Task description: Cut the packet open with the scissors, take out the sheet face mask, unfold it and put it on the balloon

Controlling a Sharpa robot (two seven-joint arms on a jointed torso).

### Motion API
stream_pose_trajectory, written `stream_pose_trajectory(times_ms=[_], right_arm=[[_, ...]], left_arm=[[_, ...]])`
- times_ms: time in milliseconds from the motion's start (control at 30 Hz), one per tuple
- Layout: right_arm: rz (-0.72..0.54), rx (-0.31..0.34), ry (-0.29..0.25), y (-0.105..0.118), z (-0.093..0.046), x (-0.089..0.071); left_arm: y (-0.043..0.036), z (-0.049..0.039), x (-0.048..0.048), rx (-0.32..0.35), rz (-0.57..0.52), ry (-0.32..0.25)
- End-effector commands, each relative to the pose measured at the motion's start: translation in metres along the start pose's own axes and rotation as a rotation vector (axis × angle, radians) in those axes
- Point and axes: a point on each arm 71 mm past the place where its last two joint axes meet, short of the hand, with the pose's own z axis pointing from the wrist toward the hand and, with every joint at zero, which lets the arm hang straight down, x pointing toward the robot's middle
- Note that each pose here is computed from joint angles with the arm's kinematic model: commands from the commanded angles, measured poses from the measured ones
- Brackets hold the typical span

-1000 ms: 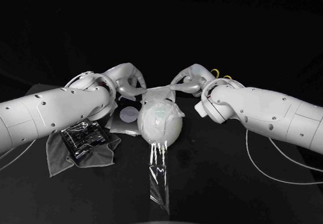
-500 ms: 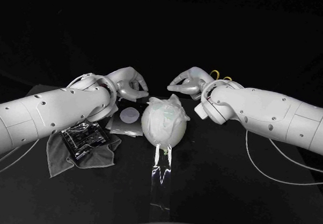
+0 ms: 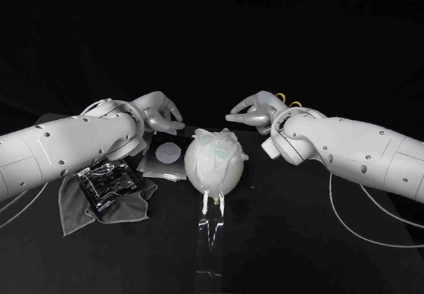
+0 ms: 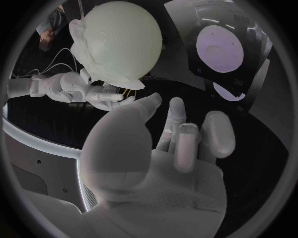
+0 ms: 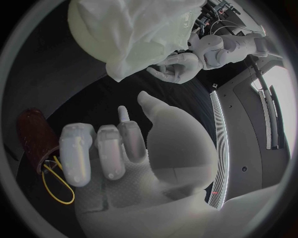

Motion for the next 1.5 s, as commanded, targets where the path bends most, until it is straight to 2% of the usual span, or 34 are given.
stream_pose_trajectory(times_ms=[33, 200, 333, 367, 533, 667, 833, 967, 1100, 1500], right_arm=[[0.034, -0.034, -0.041, 0.0, -0.007, -0.006], [0.054, -0.092, -0.046, -0.002, -0.026, -0.009], [0.049, -0.136, -0.039, -0.008, -0.047, -0.004], [0.049, -0.138, -0.039, -0.008, -0.049, -0.004], [0.051, -0.193, -0.053, -0.022, -0.076, 0.006], [0.047, -0.218, -0.076, -0.033, -0.09, 0.015], [0.049, -0.235, -0.101, -0.04, -0.1, 0.022], [0.058, -0.239, -0.105, -0.042, -0.104, 0.025], [0.071, -0.238, -0.104, -0.043, -0.107, 0.027], [0.083, -0.19, -0.095, -0.048, -0.104, 0.03]], left_arm=[[0.004, -0.0031, -0.0039, -0.032, -0.083, -0.019], [0.0054, -0.0142, -0.0104, 0.016, -0.213, -0.07], [0.0042, -0.028, -0.0137, 0.085, -0.373, -0.087], [0.004, -0.0289, -0.0138, 0.091, -0.381, -0.087], [-0.0015, -0.0532, -0.0118, 0.261, -0.529, -0.072], [-0.0041, -0.0681, -0.0086, 0.348, -0.577, -0.071], [-0.0083, -0.0788, -0.0046, 0.423, -0.587, -0.084], [-0.0132, -0.0819, -0.0013, 0.463, -0.565, -0.084], [-0.02, -0.0813, 0.0043, 0.487, -0.507, -0.067], [-0.033, -0.0647, 0.0258, 0.454, -0.25, -0.011]])
